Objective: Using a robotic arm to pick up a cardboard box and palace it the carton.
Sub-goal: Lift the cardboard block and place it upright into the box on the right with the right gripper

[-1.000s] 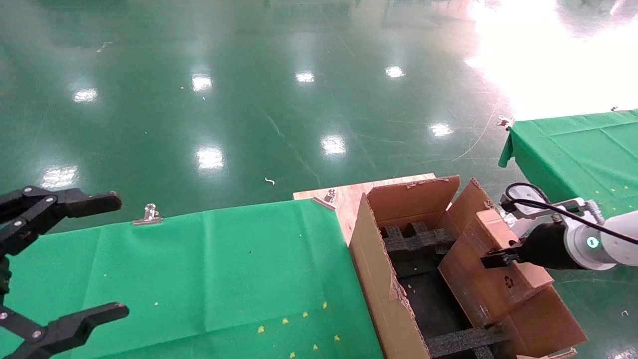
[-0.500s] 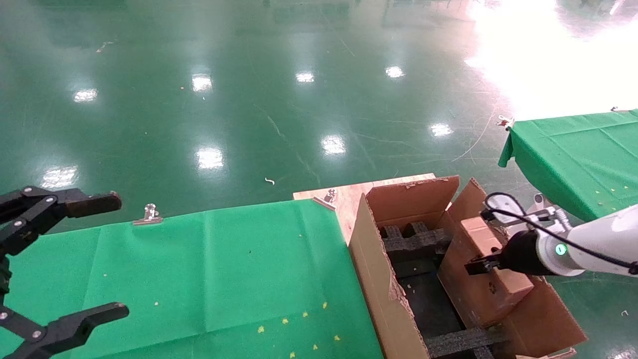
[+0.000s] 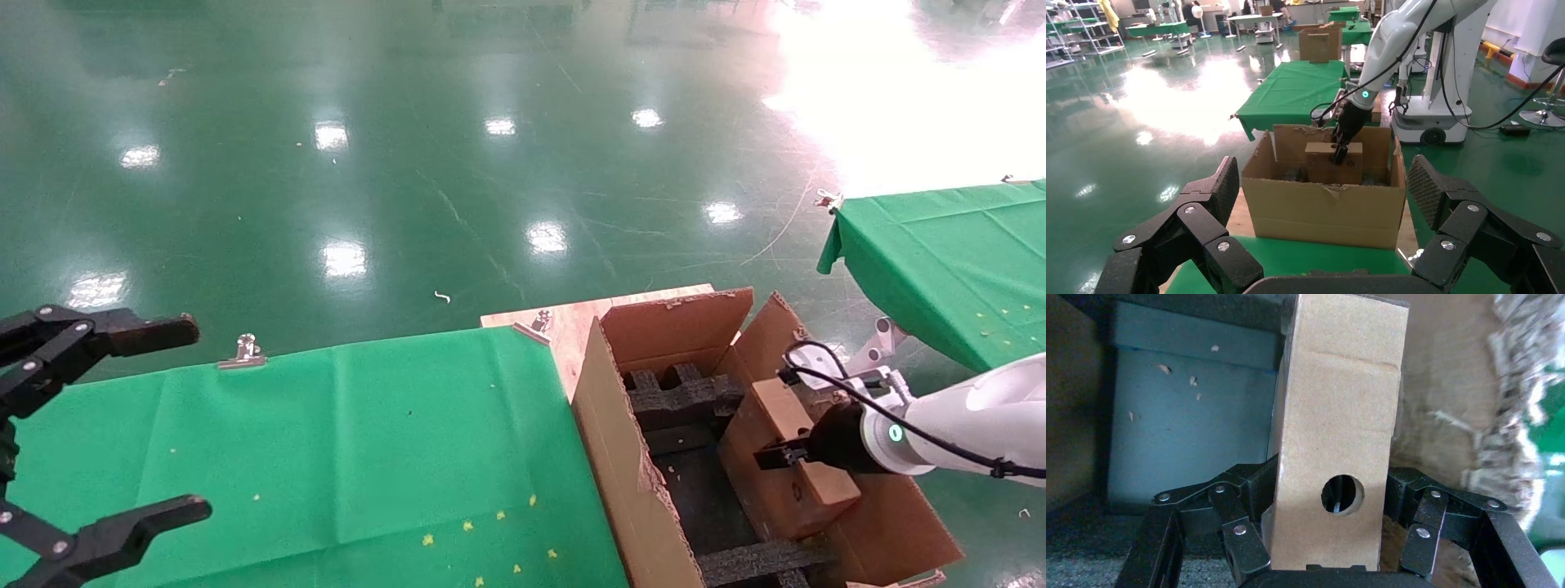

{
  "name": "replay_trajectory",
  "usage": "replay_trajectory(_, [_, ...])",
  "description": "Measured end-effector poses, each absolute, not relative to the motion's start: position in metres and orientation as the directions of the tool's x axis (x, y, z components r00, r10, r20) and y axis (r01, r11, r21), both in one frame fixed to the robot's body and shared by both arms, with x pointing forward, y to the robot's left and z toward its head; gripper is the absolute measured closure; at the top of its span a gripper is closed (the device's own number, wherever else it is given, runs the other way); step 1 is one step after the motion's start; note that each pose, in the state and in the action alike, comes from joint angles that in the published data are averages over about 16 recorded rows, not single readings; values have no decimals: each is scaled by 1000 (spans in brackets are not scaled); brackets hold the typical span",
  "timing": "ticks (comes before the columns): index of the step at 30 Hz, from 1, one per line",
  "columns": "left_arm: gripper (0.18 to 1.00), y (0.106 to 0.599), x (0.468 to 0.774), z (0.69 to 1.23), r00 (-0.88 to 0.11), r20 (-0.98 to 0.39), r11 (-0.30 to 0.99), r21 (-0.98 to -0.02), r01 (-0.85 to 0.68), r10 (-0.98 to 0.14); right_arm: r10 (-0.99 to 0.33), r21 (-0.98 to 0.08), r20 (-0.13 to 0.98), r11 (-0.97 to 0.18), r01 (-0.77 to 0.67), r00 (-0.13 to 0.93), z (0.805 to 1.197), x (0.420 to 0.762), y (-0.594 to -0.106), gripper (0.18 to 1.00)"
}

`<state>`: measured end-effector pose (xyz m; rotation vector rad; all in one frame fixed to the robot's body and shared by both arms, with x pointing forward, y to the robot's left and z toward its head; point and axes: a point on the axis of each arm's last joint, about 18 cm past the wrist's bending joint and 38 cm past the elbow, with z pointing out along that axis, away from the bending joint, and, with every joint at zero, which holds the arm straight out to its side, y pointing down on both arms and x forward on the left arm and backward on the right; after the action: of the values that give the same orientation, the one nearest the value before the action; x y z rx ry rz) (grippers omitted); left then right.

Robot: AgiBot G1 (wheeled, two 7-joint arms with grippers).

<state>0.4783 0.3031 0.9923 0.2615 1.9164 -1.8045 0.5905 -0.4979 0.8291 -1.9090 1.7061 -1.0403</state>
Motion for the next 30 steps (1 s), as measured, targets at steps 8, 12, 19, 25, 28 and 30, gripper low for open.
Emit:
replay_trajectory(8, [184, 303, 478, 992, -861, -472, 107, -882, 459, -190, -964, -694, 267, -187, -695, -7, 813, 599, -499, 854])
replay_trajectory(12, [184, 303, 478, 992, -861, -472, 107, -882, 459, -190, -964, -687, 267, -189, -702, -2, 805, 603, -499, 854])
replay_trajectory(19, [184, 303, 478, 992, -861, -472, 107, -882, 459, -190, -964, -671, 267, -192, -716, 8, 794, 607, -500, 855])
replay_trajectory(25, [184, 303, 478, 992, -861, -472, 107, -882, 459, -191, -966, -664, 260, -186, -724, 10, 789, 609, -500, 857])
replay_trajectory(28, [184, 303, 478, 992, -861, -472, 107, -882, 459, -191, -967, -663, 256, -183, -726, 11, 787, 609, -500, 857])
replay_trajectory(30, [184, 303, 478, 992, -861, -472, 107, -882, 459, -191, -967, -662, 253, -181, -727, 11, 787, 610, -499, 854])
